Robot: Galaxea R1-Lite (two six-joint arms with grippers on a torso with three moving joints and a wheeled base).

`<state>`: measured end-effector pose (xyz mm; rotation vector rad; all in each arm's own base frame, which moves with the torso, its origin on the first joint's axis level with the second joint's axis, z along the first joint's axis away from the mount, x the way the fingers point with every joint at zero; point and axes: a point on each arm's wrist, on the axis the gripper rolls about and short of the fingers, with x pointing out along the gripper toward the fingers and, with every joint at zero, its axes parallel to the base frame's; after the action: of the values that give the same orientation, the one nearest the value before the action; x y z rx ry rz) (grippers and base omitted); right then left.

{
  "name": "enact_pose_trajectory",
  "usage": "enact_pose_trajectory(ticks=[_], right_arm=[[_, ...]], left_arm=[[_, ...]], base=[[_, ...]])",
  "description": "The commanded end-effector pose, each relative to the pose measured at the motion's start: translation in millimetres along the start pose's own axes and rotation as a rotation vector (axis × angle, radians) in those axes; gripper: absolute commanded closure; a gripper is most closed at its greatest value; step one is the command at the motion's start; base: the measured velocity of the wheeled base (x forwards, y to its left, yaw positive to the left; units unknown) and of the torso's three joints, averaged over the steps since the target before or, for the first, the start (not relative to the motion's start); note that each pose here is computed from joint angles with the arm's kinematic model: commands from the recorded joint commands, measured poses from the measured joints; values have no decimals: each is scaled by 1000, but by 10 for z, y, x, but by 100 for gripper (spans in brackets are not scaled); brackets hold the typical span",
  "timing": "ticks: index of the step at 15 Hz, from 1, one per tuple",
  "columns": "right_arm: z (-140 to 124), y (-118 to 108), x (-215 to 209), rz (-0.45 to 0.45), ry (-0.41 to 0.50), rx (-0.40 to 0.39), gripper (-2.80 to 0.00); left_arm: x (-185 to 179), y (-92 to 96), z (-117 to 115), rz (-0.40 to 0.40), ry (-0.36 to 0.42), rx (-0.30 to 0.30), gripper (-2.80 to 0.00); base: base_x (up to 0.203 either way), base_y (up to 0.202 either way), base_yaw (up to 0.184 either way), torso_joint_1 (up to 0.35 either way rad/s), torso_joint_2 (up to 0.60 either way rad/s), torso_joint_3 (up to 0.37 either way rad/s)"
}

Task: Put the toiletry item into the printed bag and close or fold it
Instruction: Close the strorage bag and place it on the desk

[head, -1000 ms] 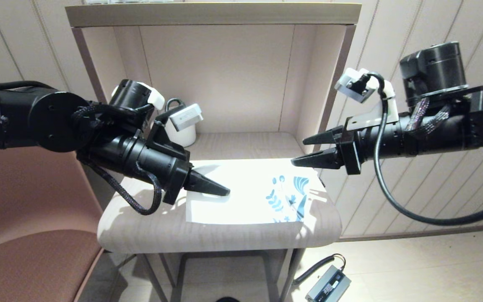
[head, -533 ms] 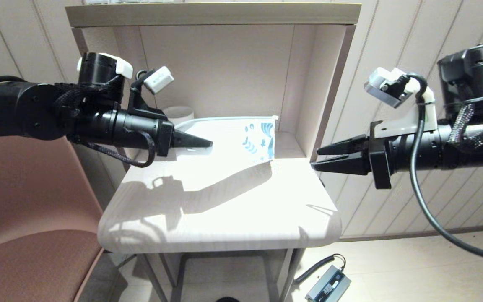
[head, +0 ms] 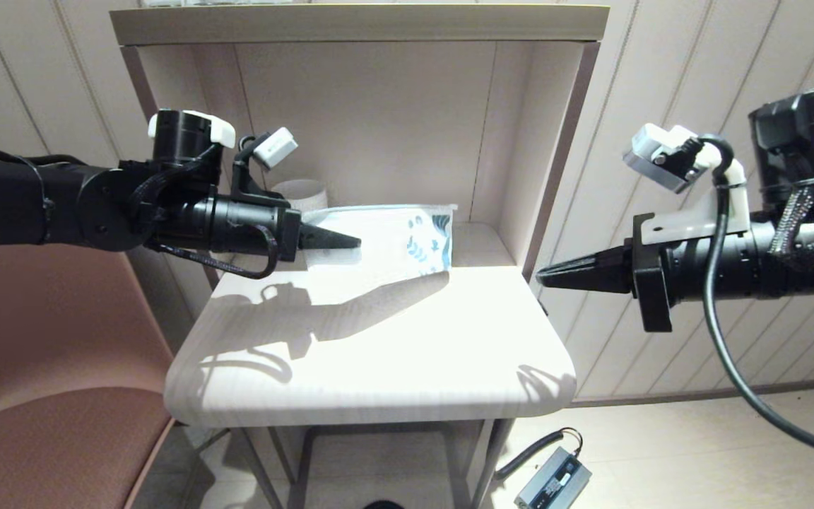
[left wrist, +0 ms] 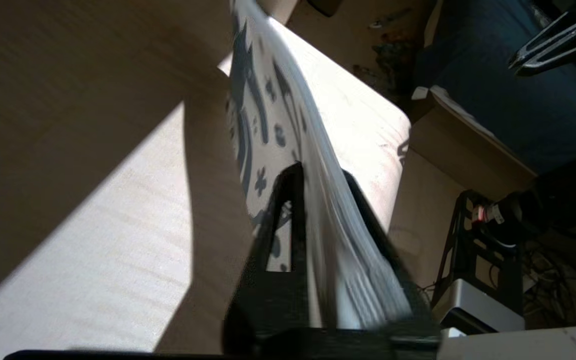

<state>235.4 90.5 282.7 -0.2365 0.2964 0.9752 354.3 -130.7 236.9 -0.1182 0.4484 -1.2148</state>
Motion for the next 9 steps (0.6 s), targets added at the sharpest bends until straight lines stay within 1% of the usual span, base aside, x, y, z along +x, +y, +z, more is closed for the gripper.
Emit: enact_pose_trajectory(ticks=[1,4,6,7,9], right_arm=[[-33,0,17,8,9,6,0],[-57,3,25,11,16,10,0],[-81,11,25,15,22,15,0],[-86,23,11,14,22,14,0],[-83,39,-11,12,18,13,0]], left_arm=[[23,30,-42,-8,8,-11,-280],[42,48,-36,-10,7,-15,-280],[-7,-7,37,-6,-10,-5,-280],[-36,-30,64,-5,-17,-13,-280],[-257,-268,233,0,-66,-15,-280]], base=[[0,0,0,0,0,0],[0,0,0,0,0,0],[0,0,0,0,0,0],[0,0,0,0,0,0],[0,0,0,0,0,0]])
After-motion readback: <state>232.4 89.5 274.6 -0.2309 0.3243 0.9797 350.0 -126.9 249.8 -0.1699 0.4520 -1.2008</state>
